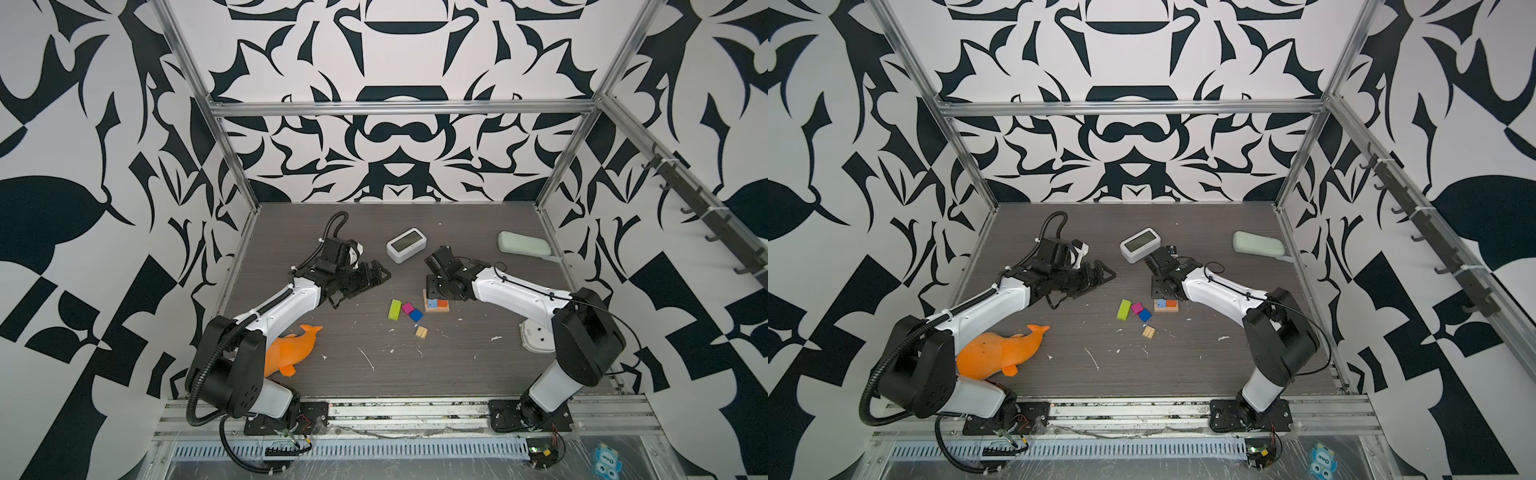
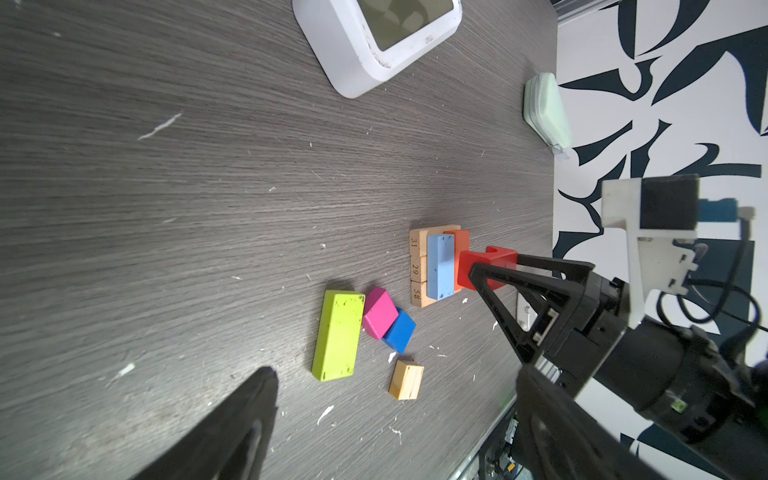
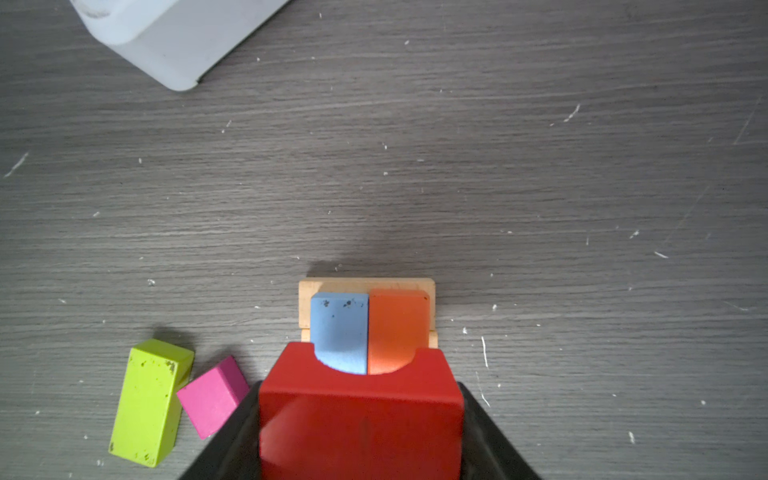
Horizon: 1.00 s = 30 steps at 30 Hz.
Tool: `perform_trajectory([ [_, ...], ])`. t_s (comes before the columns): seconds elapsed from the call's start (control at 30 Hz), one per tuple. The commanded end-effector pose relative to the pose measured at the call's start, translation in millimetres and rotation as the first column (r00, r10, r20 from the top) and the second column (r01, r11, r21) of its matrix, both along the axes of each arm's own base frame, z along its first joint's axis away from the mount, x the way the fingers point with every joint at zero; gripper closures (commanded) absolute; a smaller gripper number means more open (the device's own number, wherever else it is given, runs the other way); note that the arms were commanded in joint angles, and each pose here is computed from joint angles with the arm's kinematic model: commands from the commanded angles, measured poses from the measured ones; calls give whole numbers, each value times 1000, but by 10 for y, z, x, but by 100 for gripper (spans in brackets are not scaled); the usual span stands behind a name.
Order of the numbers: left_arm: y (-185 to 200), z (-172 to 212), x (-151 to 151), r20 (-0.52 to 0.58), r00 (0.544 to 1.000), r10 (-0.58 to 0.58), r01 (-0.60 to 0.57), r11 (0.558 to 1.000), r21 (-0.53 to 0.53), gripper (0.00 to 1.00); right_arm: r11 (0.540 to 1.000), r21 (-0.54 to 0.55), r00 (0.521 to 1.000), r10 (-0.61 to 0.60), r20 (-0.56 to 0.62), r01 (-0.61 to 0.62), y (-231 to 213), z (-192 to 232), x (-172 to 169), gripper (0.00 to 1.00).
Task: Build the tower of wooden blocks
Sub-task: 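Lower the red arch block onto the light blue and orange blocks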
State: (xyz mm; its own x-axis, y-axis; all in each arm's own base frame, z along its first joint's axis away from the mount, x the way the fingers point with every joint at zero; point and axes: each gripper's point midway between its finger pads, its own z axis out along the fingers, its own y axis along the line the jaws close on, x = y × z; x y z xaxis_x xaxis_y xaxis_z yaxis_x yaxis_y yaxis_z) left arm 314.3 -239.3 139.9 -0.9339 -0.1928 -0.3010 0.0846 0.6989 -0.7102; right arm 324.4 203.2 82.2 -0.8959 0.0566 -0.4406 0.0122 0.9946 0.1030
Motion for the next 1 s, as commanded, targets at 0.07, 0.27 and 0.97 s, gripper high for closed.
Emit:
perform_trajectory([
  [0.07,-9,59,38,15,1000,10,-10,1000,-8,8,1000,-4,1000,5,7,-5,-5,-23,29,46],
  [0.27,-3,57,32,17,1000,11,-11,1000,-6,8,1000,19,999,23,-24,-23,53,-90,-10,46],
  [0.97,-3,68,35,20,1000,11,-11,1000,-7,8,1000,-8,1000,16,-23,-16,-16,-144,23,46],
])
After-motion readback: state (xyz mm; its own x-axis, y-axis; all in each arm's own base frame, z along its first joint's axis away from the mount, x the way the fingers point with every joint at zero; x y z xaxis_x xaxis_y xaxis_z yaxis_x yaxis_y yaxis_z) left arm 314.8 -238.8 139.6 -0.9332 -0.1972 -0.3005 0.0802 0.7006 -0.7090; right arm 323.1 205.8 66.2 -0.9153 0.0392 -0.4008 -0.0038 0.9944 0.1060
